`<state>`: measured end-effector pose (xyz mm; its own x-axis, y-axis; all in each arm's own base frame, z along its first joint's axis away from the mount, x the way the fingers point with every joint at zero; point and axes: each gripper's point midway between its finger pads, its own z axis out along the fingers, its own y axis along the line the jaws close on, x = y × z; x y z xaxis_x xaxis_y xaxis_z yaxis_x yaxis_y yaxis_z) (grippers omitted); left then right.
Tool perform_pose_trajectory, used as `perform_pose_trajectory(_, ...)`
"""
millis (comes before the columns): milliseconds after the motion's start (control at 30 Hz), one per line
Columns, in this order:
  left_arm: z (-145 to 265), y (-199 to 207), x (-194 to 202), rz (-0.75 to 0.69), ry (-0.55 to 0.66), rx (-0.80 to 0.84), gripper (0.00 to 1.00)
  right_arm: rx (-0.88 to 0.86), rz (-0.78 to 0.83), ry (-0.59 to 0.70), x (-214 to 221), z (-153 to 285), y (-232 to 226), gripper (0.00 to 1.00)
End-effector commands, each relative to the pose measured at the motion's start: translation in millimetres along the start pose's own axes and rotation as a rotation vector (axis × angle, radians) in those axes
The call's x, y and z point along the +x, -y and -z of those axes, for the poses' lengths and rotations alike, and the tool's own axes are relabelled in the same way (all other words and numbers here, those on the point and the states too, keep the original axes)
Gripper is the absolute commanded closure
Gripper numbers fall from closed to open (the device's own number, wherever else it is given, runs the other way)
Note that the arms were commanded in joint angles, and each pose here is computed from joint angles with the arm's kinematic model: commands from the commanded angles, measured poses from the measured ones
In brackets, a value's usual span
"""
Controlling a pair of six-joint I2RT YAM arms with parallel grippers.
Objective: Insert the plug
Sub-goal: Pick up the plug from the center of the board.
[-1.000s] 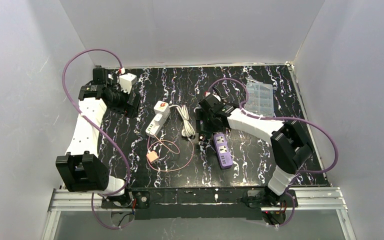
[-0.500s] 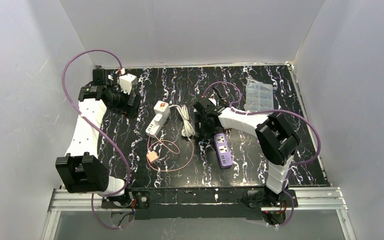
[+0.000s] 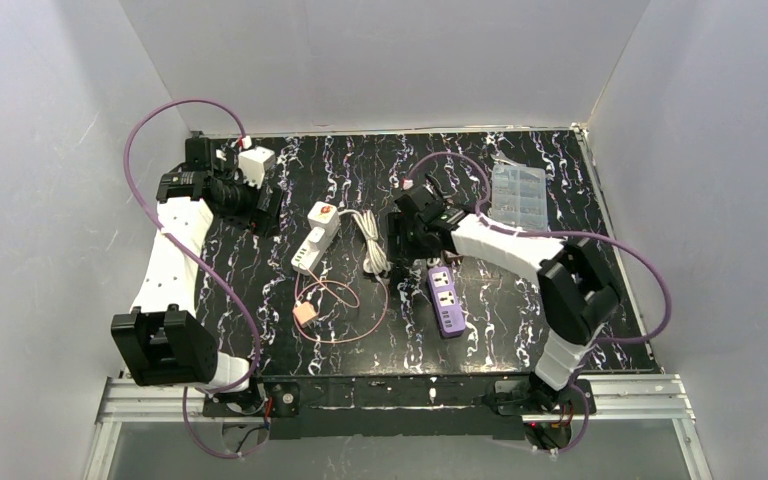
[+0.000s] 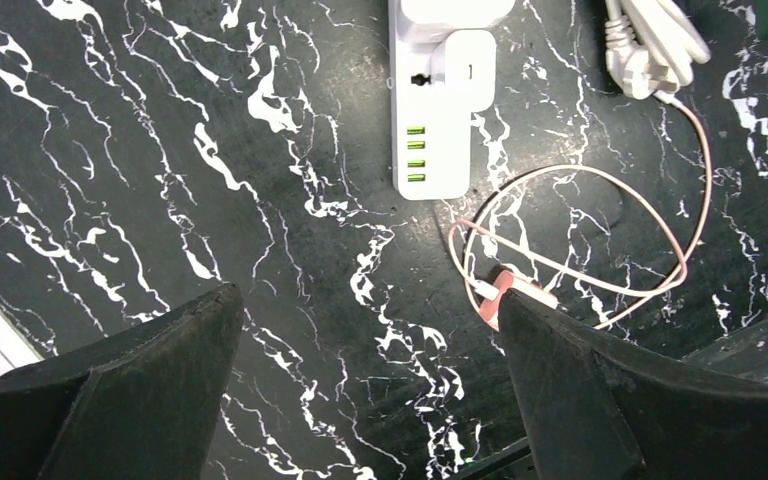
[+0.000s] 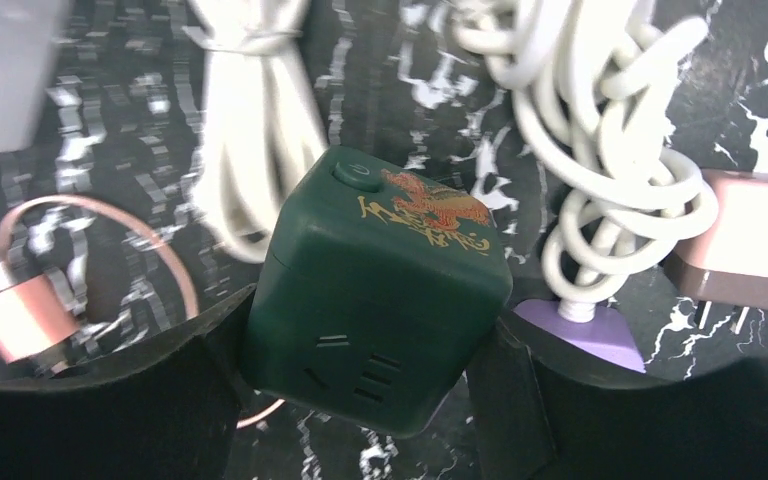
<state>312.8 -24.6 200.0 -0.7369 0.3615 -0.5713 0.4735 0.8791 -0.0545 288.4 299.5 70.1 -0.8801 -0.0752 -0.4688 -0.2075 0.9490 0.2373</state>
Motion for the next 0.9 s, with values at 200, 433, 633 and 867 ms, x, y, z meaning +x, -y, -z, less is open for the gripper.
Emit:
perform_pose_trajectory(200,32.7,42.1,-35.8,-0.022,0.19,0.167,0.02,-0.606,0.272,0.35,-32.2,137.9,-78.7,0.59)
perform_pose_trajectory(433,53.0,75.5,-52.7,-0.105,0.341,0.313,0.02,-0.735,0.505,0.791,-38.9,206.9,-72.4,0.64)
perform_pose_trajectory(633,59.5,89.9,-50.8,-0.135,0.384,0.37,0.02,-0.59,0.538,0.798,-36.3,195.4,-45.9,0.77)
perform_pose_trajectory(867,60.8,148.9,-44.6,-0.114,0.349,0.599,0.02,-0.588,0.481,0.887,-59.1,207.0,-54.4,0.74)
